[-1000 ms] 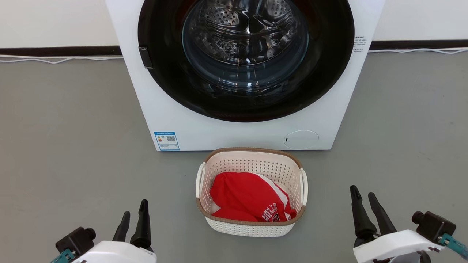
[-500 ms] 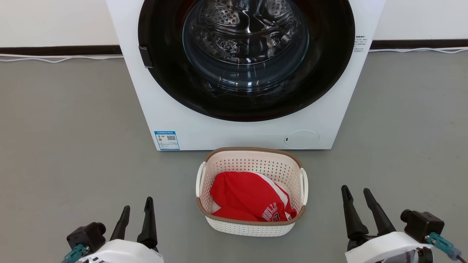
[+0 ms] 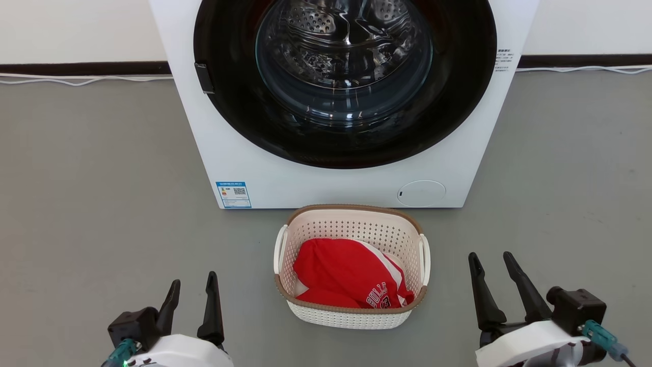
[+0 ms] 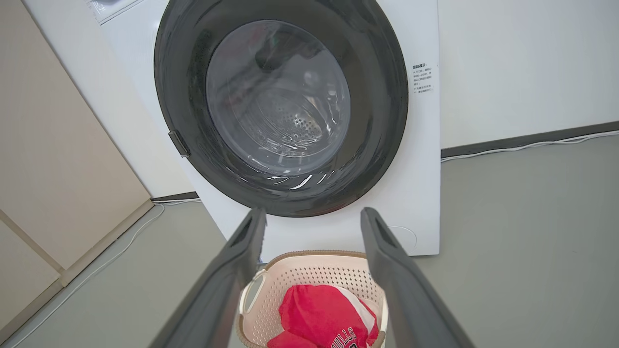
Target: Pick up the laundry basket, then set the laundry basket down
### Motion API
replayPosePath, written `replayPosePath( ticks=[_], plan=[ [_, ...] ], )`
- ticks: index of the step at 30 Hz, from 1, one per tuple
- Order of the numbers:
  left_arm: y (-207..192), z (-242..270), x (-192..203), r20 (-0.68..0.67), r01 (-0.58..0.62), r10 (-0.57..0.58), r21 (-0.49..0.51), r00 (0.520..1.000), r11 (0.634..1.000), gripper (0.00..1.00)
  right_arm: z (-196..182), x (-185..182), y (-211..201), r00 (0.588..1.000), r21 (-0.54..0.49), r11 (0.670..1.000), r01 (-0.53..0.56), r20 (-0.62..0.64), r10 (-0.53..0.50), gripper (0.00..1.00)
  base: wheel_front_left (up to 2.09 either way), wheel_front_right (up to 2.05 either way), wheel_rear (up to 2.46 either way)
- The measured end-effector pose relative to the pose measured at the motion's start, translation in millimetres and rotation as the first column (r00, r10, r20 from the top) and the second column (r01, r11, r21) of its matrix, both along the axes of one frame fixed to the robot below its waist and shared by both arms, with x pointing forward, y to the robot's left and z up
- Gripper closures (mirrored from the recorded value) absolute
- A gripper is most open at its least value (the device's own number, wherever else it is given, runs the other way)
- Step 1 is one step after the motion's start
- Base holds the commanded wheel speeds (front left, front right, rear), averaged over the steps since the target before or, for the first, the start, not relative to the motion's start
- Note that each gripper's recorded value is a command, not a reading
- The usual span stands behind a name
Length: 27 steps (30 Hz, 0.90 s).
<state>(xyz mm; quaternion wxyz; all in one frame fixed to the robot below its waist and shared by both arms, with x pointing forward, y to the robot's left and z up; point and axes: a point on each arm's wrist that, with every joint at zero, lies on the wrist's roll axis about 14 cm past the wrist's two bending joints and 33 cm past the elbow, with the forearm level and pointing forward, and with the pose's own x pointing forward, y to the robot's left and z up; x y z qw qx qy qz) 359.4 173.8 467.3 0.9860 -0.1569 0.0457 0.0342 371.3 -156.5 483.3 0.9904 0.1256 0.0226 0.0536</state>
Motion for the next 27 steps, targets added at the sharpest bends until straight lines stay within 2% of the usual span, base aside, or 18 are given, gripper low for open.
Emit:
replayPosePath(
  ticks=[14,24,27],
  plan=[
    [-4.8,6.6,1.2,0.039,0.029,-0.036,0.161,0.999,0.987,0.0,0.7,-0.3,2.9,0.999,-0.144,0.989,-0.022,0.036,0.027,0.0,0.0,0.0,0.0],
    [-11.1,14.7,2.5,0.077,0.049,-0.075,0.293,0.994,0.955,0.0,-5.9,-2.8,5.6,0.998,-0.257,0.965,-0.046,0.034,0.057,0.0,0.0,0.0,0.0],
    [-11.9,15.2,2.8,0.08,0.051,-0.08,0.311,0.994,0.949,0.0,-5.7,-2.8,5.5,0.998,-0.262,0.964,-0.045,0.039,0.058,0.0,0.0,0.0,0.0]
  ],
)
